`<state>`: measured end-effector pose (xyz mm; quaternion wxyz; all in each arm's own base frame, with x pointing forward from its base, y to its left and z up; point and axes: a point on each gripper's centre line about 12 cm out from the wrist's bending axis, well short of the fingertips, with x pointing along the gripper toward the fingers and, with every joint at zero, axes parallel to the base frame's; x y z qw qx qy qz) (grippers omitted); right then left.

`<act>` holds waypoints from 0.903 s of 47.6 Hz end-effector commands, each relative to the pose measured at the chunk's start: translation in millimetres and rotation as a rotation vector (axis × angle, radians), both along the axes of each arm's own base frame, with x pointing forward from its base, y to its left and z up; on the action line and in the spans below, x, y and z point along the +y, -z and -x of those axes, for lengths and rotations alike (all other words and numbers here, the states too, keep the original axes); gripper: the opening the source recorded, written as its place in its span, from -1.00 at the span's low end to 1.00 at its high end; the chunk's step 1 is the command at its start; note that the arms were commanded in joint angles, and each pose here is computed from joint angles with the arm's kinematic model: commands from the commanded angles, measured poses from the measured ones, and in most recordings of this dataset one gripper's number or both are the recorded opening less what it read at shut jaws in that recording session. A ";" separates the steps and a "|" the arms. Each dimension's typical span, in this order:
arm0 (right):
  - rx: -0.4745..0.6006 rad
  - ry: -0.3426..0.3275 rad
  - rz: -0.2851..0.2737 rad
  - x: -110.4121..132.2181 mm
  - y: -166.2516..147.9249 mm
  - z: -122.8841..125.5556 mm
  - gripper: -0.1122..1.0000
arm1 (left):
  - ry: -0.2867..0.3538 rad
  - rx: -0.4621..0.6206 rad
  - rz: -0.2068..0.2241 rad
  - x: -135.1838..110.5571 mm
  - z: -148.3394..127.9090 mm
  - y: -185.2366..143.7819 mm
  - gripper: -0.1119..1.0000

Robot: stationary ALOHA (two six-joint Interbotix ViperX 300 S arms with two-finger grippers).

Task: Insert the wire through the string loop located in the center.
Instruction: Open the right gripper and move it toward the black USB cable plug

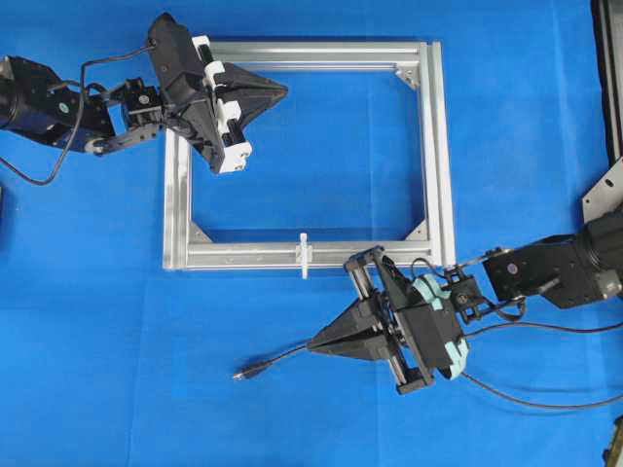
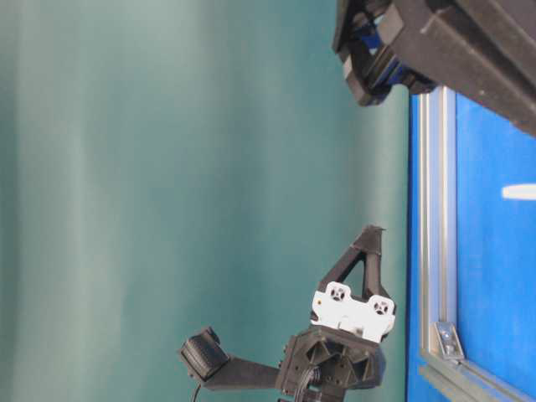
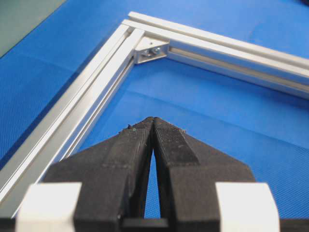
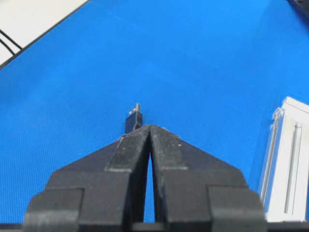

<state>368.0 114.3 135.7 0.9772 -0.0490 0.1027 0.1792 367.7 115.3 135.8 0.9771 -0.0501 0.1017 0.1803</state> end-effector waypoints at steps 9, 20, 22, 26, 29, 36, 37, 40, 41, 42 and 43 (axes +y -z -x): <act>-0.042 -0.013 -0.018 7.0 -25.1 -4.7 -0.89 | 0.017 -0.061 -0.035 -0.7 -4.9 -26.8 -0.80; -0.008 -0.003 -0.057 8.2 -24.4 -5.9 -0.88 | 0.026 -0.062 -0.038 -2.7 -5.9 -27.3 -0.80; -0.007 -0.002 -0.063 8.4 -24.9 -6.2 -0.88 | 0.027 -0.064 -0.038 -3.2 -6.4 -27.7 -0.80; 0.002 0.003 -0.079 8.2 -24.2 -5.8 -0.85 | 0.027 -0.062 -0.038 -3.3 -6.1 -27.3 -0.80; 0.004 0.003 -0.088 8.8 -24.4 -5.7 -0.73 | 0.029 -0.062 -0.038 -3.8 -6.2 -27.3 -0.80; 0.010 0.002 -0.095 10.2 -24.1 -5.1 -0.12 | 0.030 -0.062 -0.038 -4.4 -6.4 -27.3 -0.80; 0.011 0.000 -0.092 10.9 -23.9 -4.9 0.00 | 0.030 -0.059 -0.037 -4.5 -6.1 -26.2 -0.80; 0.014 0.000 -0.092 11.4 -23.8 -5.0 0.33 | 0.030 -0.061 -0.037 -4.5 -6.0 -26.8 -0.80; 0.015 0.000 -0.091 11.3 -23.6 -5.0 0.44 | 0.030 -0.059 -0.037 -4.5 -6.1 -26.2 -0.80; 0.015 0.000 -0.091 11.5 -23.5 -5.4 0.55 | 0.030 -0.061 -0.037 -4.4 -6.5 -26.7 -0.80; 0.015 0.000 -0.091 11.6 -23.8 -5.8 0.65 | 0.030 -0.062 -0.038 -4.4 -6.4 -27.3 -0.80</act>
